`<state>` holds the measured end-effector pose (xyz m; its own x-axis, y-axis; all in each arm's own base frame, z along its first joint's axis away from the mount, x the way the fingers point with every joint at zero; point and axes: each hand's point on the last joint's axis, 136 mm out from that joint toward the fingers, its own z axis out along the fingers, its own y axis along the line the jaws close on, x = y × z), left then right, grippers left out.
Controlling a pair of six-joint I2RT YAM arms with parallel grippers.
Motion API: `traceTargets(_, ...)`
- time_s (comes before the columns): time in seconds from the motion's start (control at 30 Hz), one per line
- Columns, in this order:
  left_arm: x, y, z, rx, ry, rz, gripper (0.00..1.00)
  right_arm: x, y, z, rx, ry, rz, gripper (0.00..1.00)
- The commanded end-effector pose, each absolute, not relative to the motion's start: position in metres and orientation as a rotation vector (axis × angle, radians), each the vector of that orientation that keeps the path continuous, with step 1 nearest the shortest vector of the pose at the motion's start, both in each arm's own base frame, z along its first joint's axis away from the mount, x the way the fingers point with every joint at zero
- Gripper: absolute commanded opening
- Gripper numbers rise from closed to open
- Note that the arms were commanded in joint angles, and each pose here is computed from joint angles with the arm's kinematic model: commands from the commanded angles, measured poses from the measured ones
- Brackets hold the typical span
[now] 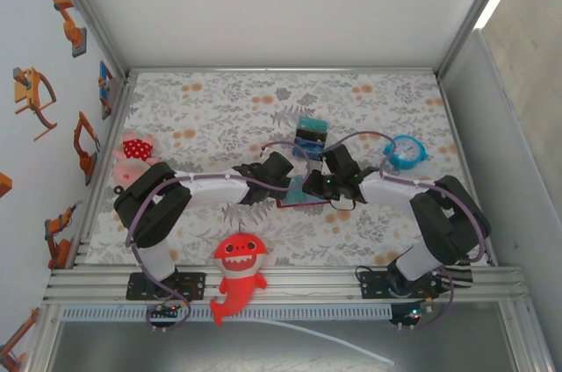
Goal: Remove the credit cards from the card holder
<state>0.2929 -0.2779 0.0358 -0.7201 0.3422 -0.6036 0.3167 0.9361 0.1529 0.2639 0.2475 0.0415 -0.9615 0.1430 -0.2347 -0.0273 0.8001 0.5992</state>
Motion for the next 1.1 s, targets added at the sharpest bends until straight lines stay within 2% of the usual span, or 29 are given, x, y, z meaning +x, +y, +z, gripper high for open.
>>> traceTargets(0.0,0.287,-0.270,0.024,0.502,2.462,0.112,0.97,0.262,0.251,0.037,0.110,2.720,0.970,0.17)
traceTargets(0.6,0.283,-0.267,0.018,0.500,2.479,0.115,0.97,0.254,0.248,0.010,0.179,2.790,0.952,0.19)
traceTargets(0.83,0.283,-0.266,0.019,0.498,2.479,0.117,0.97,0.252,0.236,0.013,0.194,2.791,0.875,0.20)
traceTargets(1.07,0.284,-0.268,0.020,0.501,2.479,0.114,0.97,0.252,0.241,0.011,0.196,2.792,0.919,0.21)
